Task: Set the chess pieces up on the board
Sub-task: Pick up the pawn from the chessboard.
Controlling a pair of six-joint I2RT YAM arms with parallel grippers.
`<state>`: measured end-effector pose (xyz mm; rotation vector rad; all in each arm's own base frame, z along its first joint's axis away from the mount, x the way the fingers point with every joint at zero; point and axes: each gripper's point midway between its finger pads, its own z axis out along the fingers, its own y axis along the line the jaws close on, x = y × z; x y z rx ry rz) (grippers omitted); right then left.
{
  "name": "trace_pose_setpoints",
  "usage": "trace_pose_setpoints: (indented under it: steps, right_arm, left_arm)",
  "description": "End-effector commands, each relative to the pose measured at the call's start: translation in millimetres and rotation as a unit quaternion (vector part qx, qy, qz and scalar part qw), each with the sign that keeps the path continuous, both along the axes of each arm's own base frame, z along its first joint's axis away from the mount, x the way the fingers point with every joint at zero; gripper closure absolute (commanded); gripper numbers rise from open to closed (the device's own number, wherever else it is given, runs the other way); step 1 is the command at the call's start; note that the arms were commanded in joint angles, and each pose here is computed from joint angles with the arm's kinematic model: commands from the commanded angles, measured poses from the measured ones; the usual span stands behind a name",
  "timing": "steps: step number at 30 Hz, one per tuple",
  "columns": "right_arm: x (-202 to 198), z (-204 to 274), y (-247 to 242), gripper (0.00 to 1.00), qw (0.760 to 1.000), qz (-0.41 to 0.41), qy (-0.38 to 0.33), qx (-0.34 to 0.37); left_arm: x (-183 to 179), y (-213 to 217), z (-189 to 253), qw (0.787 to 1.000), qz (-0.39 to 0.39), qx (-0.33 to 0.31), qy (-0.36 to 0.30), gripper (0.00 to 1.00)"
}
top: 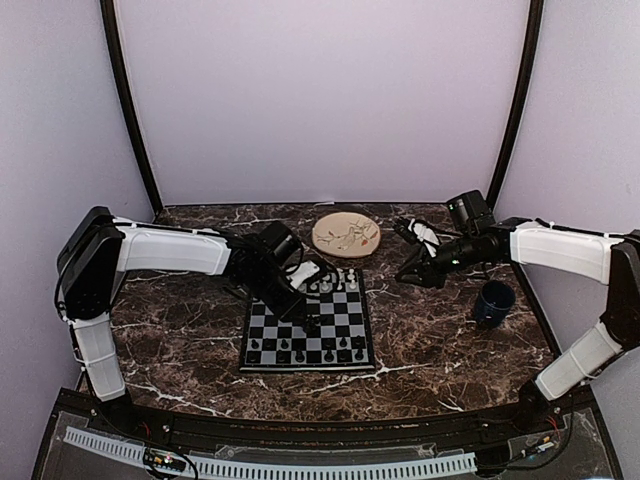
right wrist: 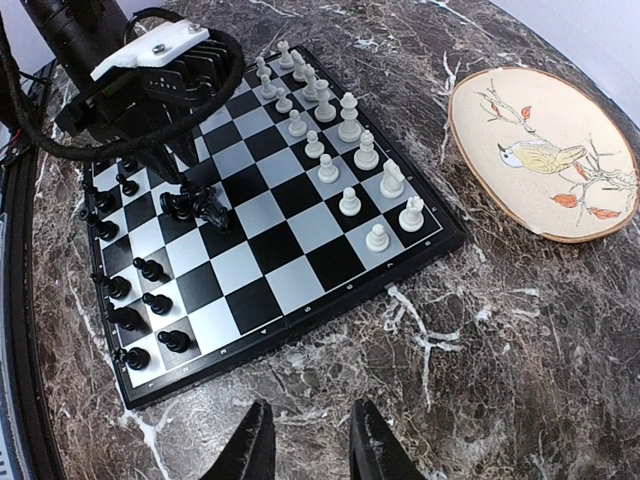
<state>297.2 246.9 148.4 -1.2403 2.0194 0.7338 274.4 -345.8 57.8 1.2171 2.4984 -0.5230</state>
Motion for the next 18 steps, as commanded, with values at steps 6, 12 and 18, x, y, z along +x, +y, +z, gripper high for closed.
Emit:
trace_pose_setpoints:
  steps: [6,12,18]
  right_arm:
    - [1.8,2.9,0.6,0.73,1.0,0.005,-0.009,0.01]
    - [2.0,3.0,1.0,0.73,1.0,0.006,-0.009,0.01]
    - [1.6,2.7,0.9,0.73,1.0,0.006,-0.008,0.01]
  left_arm:
    - [5.6,-4.8,0.8,1.0,0.002,0.002,-0.01,0.8]
    - [5.4,-5.8,-0.6,1.0,0.001,0.002,-0.007,0.8]
    - [5.6,-5.8,4.1,1.0,0.002,0.0,-0.01,0.91]
